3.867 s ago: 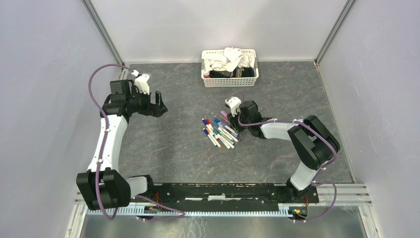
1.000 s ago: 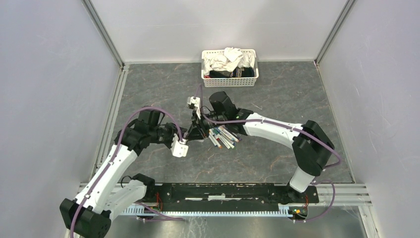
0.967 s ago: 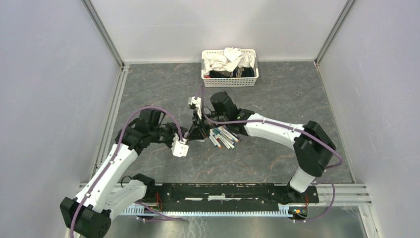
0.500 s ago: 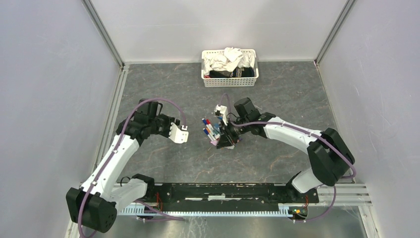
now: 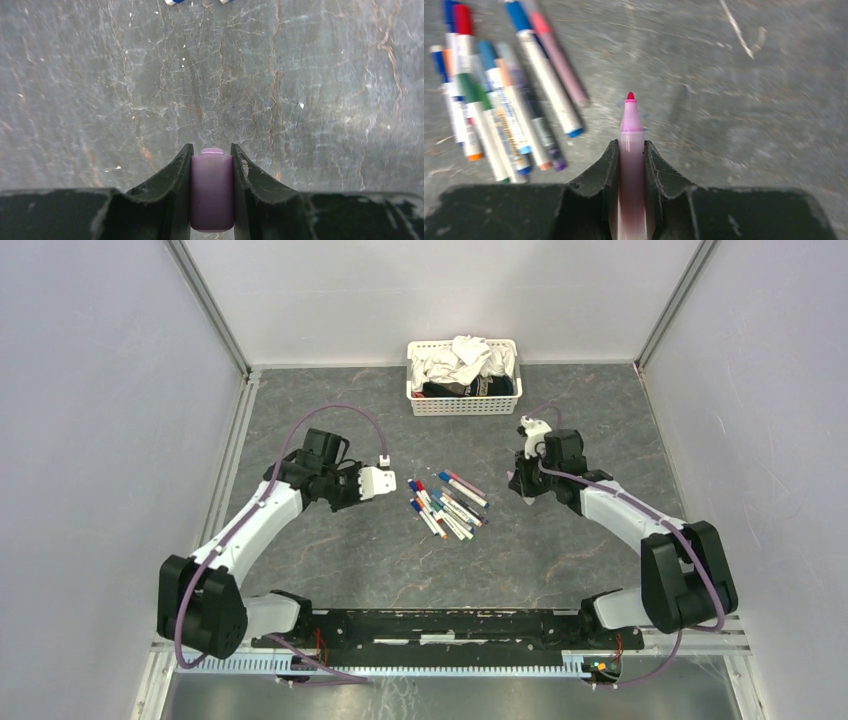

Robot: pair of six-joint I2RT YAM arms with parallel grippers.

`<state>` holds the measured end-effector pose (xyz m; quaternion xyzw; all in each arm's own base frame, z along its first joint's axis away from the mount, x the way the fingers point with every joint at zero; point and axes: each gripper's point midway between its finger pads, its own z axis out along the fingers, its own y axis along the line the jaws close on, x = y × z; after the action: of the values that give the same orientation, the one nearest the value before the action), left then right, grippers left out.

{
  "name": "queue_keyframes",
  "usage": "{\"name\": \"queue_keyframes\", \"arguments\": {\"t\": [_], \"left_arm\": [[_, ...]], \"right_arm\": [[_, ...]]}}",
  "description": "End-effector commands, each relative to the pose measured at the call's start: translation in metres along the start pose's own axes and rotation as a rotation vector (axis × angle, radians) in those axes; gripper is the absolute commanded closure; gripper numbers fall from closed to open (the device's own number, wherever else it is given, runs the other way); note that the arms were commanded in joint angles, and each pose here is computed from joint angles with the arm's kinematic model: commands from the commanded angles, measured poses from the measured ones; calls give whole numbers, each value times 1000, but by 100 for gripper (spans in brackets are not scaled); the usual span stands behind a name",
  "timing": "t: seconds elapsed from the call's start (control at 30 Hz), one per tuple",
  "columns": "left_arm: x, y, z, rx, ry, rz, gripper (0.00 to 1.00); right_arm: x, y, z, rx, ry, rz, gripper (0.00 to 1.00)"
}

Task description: Open the pen caps

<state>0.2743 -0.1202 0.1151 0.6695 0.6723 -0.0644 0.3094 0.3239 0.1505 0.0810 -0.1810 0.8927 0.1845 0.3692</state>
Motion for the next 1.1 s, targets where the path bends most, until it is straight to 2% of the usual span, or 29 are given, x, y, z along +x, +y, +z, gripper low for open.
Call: {"name": "queue_keyframes", "arguments": {"t": [0.0,0.2,0.37,0.43,0.5,0.57,0.73,0.87,1.0,1.07], "left_arm": [[5,9,19,-77,-14,-191,98],[24,11,48,-81,22,-198,98],[38,6,66,-76,41,-149,98],[44,3,72,-74,50,-125,98],[51,-1,78,-66,64,-107,98],[54,-3,82,-55,71,-104,98],[54,-3,87,-41,72,-101,94],[47,-5,85,0,49,-107,63],[43,-3,83,4,37,-86,44],[39,-2,79,8,32,-87,29]], "right_arm": [[-4,-45,3,200,-71,71,89],[-3,-54,17,192,-96,81,88],[13,-59,24,195,-63,97,80],[19,-62,23,210,-58,104,74],[25,-65,21,230,-53,110,61],[30,-68,18,246,-50,118,53],[35,-76,10,300,-44,132,41],[14,-81,-8,358,-117,123,40],[-24,-69,-20,340,-202,76,38],[-42,-54,-19,310,-215,23,36]]}}
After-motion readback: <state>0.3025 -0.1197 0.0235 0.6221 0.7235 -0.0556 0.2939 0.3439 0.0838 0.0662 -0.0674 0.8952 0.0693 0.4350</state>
